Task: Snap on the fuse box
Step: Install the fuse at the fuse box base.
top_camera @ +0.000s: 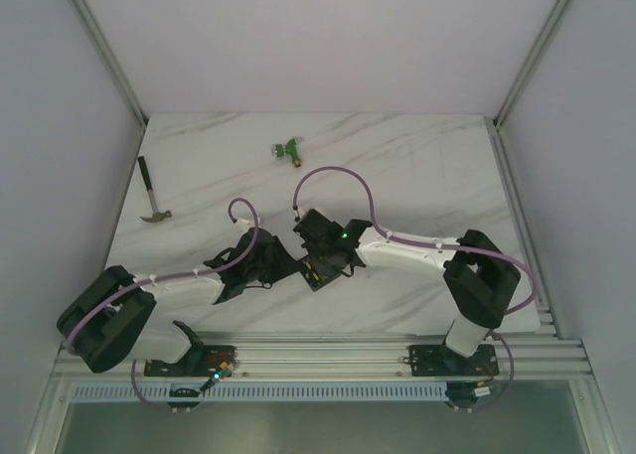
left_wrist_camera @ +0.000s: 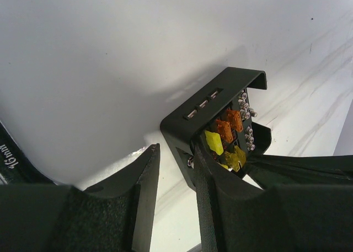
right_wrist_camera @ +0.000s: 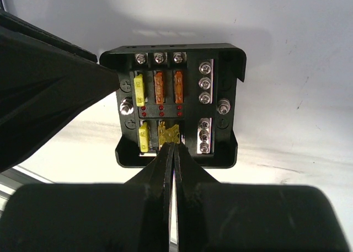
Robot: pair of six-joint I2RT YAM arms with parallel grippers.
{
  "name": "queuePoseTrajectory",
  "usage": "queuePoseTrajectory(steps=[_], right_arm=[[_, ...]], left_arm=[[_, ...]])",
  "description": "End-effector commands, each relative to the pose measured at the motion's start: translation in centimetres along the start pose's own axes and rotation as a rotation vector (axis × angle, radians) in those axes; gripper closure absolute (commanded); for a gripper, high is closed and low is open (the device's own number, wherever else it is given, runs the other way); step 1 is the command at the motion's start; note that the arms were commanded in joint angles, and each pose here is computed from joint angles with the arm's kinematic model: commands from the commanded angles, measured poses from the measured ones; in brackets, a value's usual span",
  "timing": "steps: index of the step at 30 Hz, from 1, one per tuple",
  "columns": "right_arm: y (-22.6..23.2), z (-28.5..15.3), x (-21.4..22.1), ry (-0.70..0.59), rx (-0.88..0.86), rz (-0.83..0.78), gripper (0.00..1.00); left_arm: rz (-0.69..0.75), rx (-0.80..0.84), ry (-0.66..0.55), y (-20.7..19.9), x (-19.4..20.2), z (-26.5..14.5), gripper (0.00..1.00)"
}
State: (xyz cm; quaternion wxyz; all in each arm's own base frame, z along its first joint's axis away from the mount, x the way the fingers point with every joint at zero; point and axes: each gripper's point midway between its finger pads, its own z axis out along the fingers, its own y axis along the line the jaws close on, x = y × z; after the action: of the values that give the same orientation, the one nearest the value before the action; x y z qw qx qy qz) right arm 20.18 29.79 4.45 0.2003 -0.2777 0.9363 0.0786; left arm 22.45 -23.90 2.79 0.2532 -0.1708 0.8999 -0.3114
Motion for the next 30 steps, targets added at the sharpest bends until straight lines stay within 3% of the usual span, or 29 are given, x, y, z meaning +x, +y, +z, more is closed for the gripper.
queuePoseTrajectory(steps=[1,8,21,30], right_arm=[[-5.7,0.9,8.7,0.300,0.216,-0.017,1.00],[-4.1,-0.1,4.6,0.169,0.130,-0.004,0.99],[-1.6,-3.4,-1.0,-0.046,-0.006,0.022,0.82],[-0.1,-2.1,-1.3,-0.063,-0.082,0.059,0.72]], left_arm=[[0.001,-0.021,-0.027,0.2,-0.6,-0.2,0.60],[0.001,-0.020,-0.021,0.0,-0.5,-0.1,0.60],[0.005,-0.015,-0.019,-0.2,-0.6,-0.1,0.60],[0.004,-0.010,-0.017,-0.4,-0.6,-0.1,0.60]])
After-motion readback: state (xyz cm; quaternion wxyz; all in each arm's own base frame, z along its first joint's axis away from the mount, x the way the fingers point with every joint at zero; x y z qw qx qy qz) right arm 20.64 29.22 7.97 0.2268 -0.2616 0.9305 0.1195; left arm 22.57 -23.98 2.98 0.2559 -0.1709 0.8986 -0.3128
